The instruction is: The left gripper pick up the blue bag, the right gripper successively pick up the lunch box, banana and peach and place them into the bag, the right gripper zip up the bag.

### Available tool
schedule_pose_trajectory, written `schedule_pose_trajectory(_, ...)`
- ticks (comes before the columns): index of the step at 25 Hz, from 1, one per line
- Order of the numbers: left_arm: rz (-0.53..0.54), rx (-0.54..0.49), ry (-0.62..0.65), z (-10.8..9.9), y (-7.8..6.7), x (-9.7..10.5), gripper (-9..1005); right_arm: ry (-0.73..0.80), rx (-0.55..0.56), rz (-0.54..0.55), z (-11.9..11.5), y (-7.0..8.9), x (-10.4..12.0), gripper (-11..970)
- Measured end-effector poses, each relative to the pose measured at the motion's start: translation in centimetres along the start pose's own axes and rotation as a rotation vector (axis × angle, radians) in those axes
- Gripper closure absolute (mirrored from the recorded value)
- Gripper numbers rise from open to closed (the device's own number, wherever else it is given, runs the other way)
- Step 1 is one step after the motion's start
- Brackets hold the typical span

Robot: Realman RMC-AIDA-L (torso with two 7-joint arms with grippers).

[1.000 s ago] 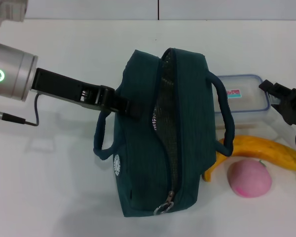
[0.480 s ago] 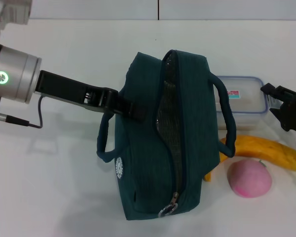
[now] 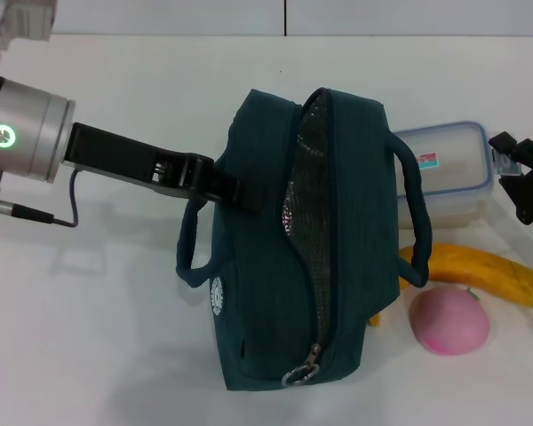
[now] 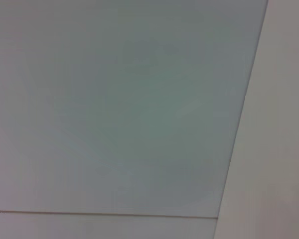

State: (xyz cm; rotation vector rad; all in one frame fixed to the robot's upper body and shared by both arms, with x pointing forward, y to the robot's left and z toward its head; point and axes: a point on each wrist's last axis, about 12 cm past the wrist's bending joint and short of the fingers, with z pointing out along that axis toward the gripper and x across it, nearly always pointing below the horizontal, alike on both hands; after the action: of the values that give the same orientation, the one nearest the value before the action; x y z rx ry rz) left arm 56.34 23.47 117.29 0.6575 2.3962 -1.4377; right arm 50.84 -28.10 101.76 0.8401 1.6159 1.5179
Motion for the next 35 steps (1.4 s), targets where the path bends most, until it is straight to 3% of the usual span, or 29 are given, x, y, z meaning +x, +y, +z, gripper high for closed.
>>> schedule_pose_trajectory(23, 0.044, -0.022, -0.024, -0.4, 0.1, -0.6, 961, -0.054, -0.028, 0.241, -0.7, -0.2, 0.5, 811)
schedule_pose_trajectory(35, 0.038, -0.058, -0.059, -2.0, 0.4, -1.1, 961, -0.083, -0.097, 0.26, -1.4, 0.4, 0.0, 849)
